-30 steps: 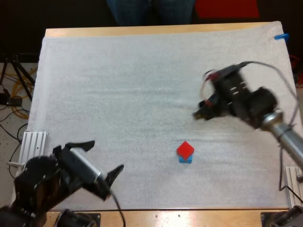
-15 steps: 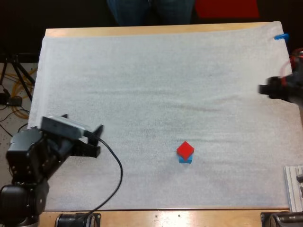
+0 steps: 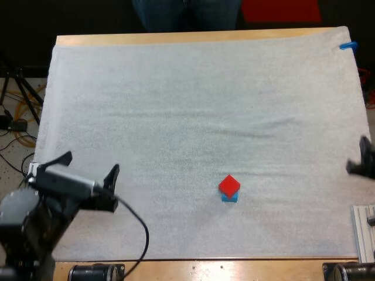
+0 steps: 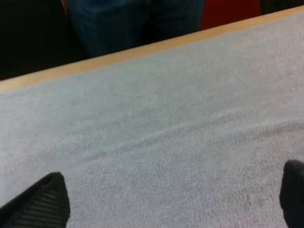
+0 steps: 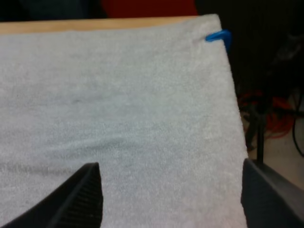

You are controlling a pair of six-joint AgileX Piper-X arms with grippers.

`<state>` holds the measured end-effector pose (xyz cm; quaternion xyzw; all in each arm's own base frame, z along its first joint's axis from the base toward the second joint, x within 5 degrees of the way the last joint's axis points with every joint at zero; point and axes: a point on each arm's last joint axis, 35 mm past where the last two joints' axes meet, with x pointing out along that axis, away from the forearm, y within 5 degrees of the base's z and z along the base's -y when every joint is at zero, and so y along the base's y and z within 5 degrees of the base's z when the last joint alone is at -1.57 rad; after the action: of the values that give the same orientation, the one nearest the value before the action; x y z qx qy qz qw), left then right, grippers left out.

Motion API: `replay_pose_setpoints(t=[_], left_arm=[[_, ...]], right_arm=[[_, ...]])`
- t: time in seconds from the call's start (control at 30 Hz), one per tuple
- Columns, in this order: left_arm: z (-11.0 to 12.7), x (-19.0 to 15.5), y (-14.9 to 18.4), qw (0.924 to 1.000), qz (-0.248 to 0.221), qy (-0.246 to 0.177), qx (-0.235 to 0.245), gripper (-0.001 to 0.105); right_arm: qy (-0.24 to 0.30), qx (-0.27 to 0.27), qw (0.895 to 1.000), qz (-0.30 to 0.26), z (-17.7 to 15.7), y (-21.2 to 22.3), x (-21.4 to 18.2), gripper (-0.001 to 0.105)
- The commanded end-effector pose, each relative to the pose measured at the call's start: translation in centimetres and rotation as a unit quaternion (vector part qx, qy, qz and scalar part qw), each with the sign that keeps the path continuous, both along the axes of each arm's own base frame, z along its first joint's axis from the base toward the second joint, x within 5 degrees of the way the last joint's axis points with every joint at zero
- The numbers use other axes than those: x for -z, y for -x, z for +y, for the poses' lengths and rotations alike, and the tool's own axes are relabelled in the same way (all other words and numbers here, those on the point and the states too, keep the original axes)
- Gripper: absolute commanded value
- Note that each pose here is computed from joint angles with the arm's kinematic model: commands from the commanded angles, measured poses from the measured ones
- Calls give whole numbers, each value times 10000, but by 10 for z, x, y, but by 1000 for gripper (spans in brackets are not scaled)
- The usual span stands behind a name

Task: Stack red cube on blue cube

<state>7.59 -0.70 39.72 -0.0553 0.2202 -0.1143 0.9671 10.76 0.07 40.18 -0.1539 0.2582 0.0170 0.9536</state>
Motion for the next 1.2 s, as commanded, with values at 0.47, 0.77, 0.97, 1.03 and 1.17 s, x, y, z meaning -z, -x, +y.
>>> replay_pose_setpoints(t=[0.47, 0.77, 0.97, 1.03, 1.17], left_arm=[[-3, 13, 107, 9847, -1733, -190, -47, 87], [-3, 52, 101, 9992, -315, -219, -102, 87], [-2, 67, 86, 9996, -158, -170, -159, 87], [-2, 71, 80, 9995, -222, -157, -166, 87], [-1, 80, 64, 9989, -398, -172, -192, 87]], right_arm=[[-205, 17, 9835, -1795, -3, 124, 34, 61], [-264, -68, 9899, -1388, -2, 112, 54, 61], [-262, -66, 9911, -1306, -2, 99, 67, 61], [-260, -64, 9923, -1207, -2, 95, 73, 61], [-300, -158, 9952, -915, -1, 86, 90, 61]])
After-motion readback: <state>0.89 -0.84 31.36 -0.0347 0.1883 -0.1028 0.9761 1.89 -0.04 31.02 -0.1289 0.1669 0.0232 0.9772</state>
